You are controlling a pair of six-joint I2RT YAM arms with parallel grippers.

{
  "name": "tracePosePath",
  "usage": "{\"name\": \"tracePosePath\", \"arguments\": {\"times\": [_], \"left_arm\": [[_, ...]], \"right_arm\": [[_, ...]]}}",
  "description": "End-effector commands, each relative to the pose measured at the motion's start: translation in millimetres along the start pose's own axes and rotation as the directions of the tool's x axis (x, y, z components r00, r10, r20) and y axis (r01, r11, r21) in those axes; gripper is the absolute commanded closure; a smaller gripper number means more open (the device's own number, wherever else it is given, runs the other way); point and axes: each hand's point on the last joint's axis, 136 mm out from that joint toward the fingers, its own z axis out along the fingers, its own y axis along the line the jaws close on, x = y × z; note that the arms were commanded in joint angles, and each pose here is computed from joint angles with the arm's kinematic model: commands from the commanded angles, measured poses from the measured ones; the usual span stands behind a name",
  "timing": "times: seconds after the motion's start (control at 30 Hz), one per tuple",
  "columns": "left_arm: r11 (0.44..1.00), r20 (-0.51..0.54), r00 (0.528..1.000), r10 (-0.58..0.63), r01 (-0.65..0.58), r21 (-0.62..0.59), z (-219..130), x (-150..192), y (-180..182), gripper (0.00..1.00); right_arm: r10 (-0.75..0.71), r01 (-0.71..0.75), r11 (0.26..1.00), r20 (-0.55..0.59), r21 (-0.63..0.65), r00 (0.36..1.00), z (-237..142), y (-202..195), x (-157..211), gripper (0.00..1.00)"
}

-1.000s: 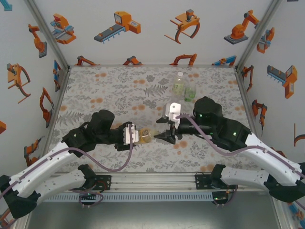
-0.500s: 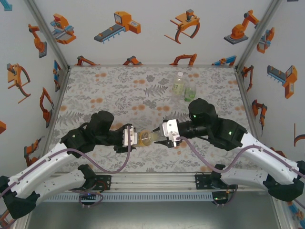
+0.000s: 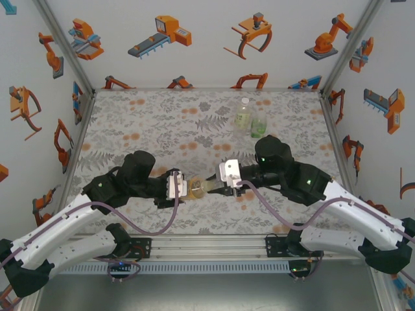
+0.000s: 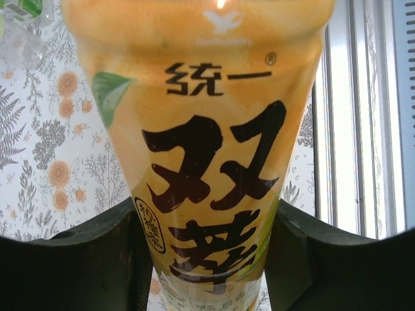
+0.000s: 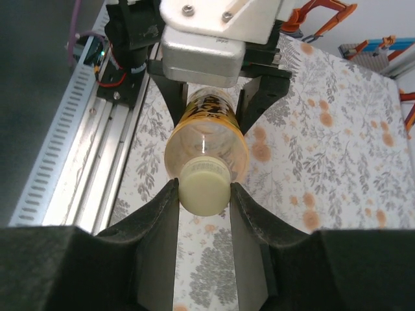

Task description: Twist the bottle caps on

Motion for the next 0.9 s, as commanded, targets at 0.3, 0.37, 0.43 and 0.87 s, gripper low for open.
{"name": "tracePosePath", "arguments": {"times": [0.3, 0.37, 0.43, 0.87], "left_arm": [[0.989, -0.047, 0.999, 0.023, -0.030, -0.142, 2, 1, 31, 1.00], [0.987, -0.056, 0.998, 0.024, -0.032, -0.157, 4, 3, 34, 1.00], [0.986, -0.065, 0.998, 0.024, -0.034, -0.161, 6, 4, 37, 1.00], [0.991, -0.056, 0.998, 0.038, -0.045, -0.125, 10, 2, 33, 1.00]], "right_arm": [[0.838, -0.935, 0.174, 0.453, 0.308, 0.305, -14, -80, 62, 1.00], [0.854, -0.960, -0.013, 0.502, 0.281, 0.136, -14, -80, 79, 1.00], [0.842, -0.952, -0.175, 0.539, 0.251, -0.013, -14, -78, 93, 1.00], [0.840, -0.955, -0.045, 0.529, 0.292, 0.123, -22, -87, 71, 0.76]]}}
